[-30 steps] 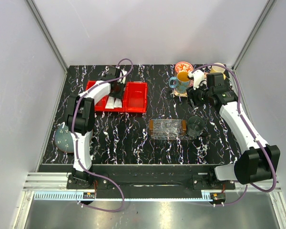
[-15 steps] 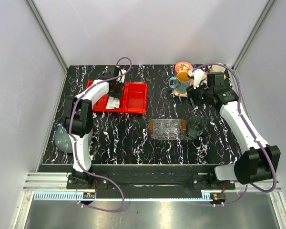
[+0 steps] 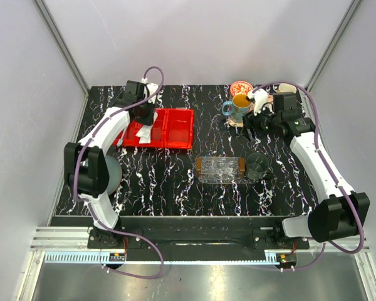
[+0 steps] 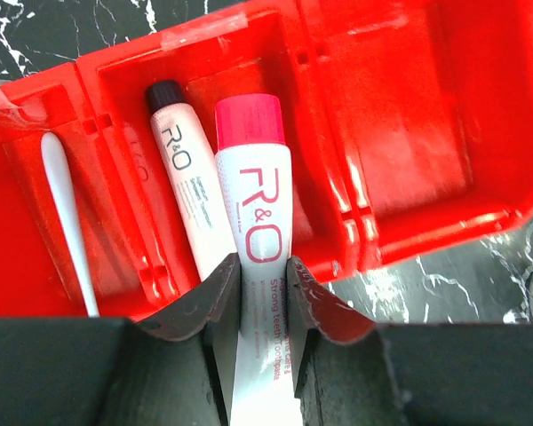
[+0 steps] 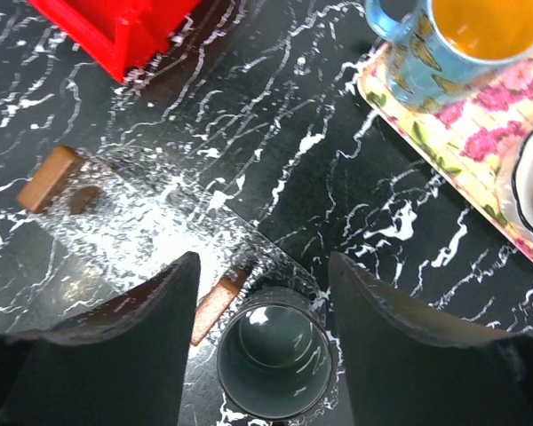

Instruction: Prepare toiletry sets of a toothbrush and toothpaste on the tray

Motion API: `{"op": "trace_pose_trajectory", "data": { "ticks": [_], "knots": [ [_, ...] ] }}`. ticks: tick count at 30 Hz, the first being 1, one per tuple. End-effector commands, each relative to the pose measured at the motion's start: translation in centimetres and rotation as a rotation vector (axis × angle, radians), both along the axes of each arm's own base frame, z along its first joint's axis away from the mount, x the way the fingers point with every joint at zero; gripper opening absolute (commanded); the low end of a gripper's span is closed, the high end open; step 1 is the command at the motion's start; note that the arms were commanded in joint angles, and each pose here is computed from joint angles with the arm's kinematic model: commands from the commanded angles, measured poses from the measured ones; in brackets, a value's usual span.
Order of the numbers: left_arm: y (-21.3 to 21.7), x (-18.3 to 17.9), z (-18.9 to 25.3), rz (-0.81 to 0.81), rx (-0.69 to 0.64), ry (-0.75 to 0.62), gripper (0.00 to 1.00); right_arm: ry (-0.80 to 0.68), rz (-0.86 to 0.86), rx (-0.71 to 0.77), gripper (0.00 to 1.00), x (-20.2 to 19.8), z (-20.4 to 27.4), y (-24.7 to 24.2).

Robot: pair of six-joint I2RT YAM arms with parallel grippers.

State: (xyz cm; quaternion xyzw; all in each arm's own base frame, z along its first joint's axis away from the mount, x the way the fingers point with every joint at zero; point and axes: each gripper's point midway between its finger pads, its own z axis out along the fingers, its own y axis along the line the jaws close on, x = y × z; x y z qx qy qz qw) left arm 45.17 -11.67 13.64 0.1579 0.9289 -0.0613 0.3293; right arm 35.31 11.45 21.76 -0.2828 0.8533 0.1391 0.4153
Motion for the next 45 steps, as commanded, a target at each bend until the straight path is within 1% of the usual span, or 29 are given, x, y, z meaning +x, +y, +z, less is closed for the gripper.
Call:
{"op": "trace_pose_trajectory", "data": {
  "ticks": [1, 3, 4, 6, 7, 8, 10, 14, 18, 20, 25, 36, 42, 45],
  "knots": [
    [-1.7, -1.7, 6.8, -0.181, -0.078, -0.173, 0.0, -0.043, 0.11, 0.106, 0.73, -0.3, 3.6, 2.4],
    [-2.3, -3.1, 8.5, -0.25, -0.098, -0.211, 0.0, -0.042, 0.169, 0.147, 0.77, -0.8, 4.5, 3.4],
    [-3.2, -4.0, 9.1, -0.33, -0.123, -0.223, 0.0, -0.04, 0.184, 0.159, 0.78, -0.8, 4.7, 3.7],
    [-3.8, -5.6, 10.5, -0.395, -0.141, -0.26, 0.0, -0.038, 0.216, 0.206, 0.79, -0.8, 5.8, 4.6],
    [-4.7, -6.4, 11.0, -0.463, -0.163, -0.279, 0.0, -0.023, 0.226, 0.225, 0.82, -0.6, 5.8, 5.0],
    [-5.1, -7.0, 11.4, -0.494, -0.171, -0.293, 0.0, -0.016, 0.256, 0.267, 0.84, -0.9, 6.7, 5.8],
    [-6.0, -8.5, 12.3, -0.568, -0.19, -0.323, 0.0, 0.013, 0.29, 0.305, 0.89, -1.0, 6.8, 6.8],
    [-8.4, -11.1, 13.4, -0.7, -0.183, -0.374, 0.0, 0.049, 0.388, 0.389, 1.0, -1.7, 8.6, 9.5],
    [-10.4, -13.3, 14.1, -0.814, -0.149, -0.429, 0.0, 0.1, 0.463, 0.44, 1.0, -2.3, 9.2, 11.7],
    [-11.4, -14.4, 14.2, -0.864, -0.133, -0.435, 0.0, 0.138, 0.507, 0.468, 1.0, -2.8, 9.3, 12.9],
    [-12.9, -15.9, 14.1, -0.944, -0.068, -0.457, 0.0, 0.197, 0.586, 0.468, 1.0, -4.1, 7.9, 15.2],
    [-13.9, -17.7, 13.4, -1.062, 0.052, -0.497, 0.0, 0.295, 0.702, 0.461, 1.0, -6.4, 5.7, 18.1],
    [-14.4, -18.8, 12.9, -1.128, 0.087, -0.496, 0.0, 0.324, 0.734, 0.447, 0.99, -6.9, 4.8, 18.9],
    [-14.7, -19.2, 12.8, -1.154, 0.1, -0.495, 0.0, 0.348, 0.746, 0.437, 0.97, -7.3, 4.1, 19.4]
  ]
}}
